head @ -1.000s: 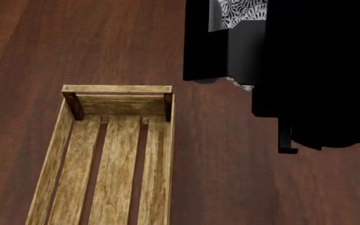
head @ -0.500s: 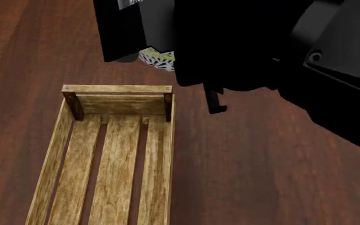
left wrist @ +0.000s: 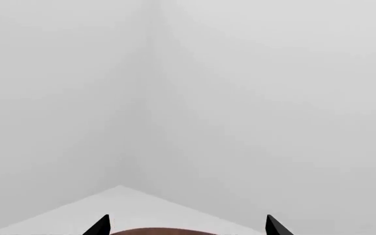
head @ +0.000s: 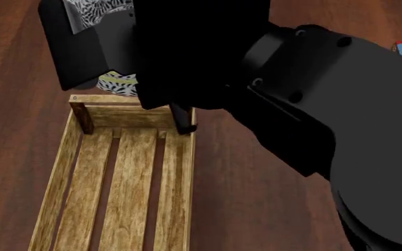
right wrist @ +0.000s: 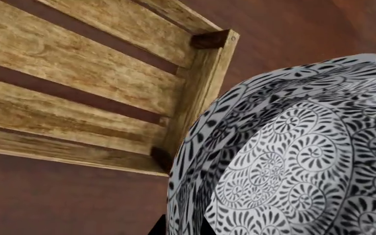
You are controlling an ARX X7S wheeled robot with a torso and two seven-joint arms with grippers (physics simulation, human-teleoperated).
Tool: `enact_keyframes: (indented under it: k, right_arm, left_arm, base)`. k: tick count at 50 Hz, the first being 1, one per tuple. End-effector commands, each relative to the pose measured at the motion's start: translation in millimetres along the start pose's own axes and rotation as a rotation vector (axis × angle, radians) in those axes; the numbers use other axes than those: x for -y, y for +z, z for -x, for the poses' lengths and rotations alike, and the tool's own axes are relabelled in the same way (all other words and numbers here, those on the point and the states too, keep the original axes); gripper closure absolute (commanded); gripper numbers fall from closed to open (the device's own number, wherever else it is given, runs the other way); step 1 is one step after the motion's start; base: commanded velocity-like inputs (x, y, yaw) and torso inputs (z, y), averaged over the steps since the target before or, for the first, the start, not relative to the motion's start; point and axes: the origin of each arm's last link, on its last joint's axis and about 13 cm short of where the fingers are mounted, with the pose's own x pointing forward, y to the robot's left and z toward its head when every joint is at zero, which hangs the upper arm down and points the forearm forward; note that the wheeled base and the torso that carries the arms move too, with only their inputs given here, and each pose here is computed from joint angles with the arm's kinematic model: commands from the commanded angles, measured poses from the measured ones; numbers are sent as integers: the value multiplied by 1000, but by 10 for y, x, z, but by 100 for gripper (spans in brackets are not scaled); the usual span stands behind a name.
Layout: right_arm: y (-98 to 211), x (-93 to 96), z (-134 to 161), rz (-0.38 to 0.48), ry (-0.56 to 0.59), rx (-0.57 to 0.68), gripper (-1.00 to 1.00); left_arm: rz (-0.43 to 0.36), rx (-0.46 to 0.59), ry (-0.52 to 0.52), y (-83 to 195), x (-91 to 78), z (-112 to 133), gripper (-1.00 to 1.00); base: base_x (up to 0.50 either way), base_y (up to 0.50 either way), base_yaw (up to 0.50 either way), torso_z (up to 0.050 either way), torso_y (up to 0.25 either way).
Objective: Stack the left bowl on the right bowl and place them in the tray.
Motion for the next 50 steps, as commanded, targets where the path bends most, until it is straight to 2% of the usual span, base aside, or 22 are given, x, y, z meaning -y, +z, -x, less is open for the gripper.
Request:
enact_keyframes:
  k: [1,22,50]
  right_arm:
    - [118,-19,-190,50,-7,59,100]
    - [221,-289,-583,47,69,119,100]
    - [395,-631,-910,49,164,130,100]
  left_arm:
    - [-1,-4,4,-23,-13,3,-100]
    - [-1,-13,15,-57,-33,26,-100]
    - [0,-18,25,-79,-44,75,-100]
  base:
    - [0,0,0,0,0]
    - [0,0,0,0,1]
    - [0,0,0,1,1]
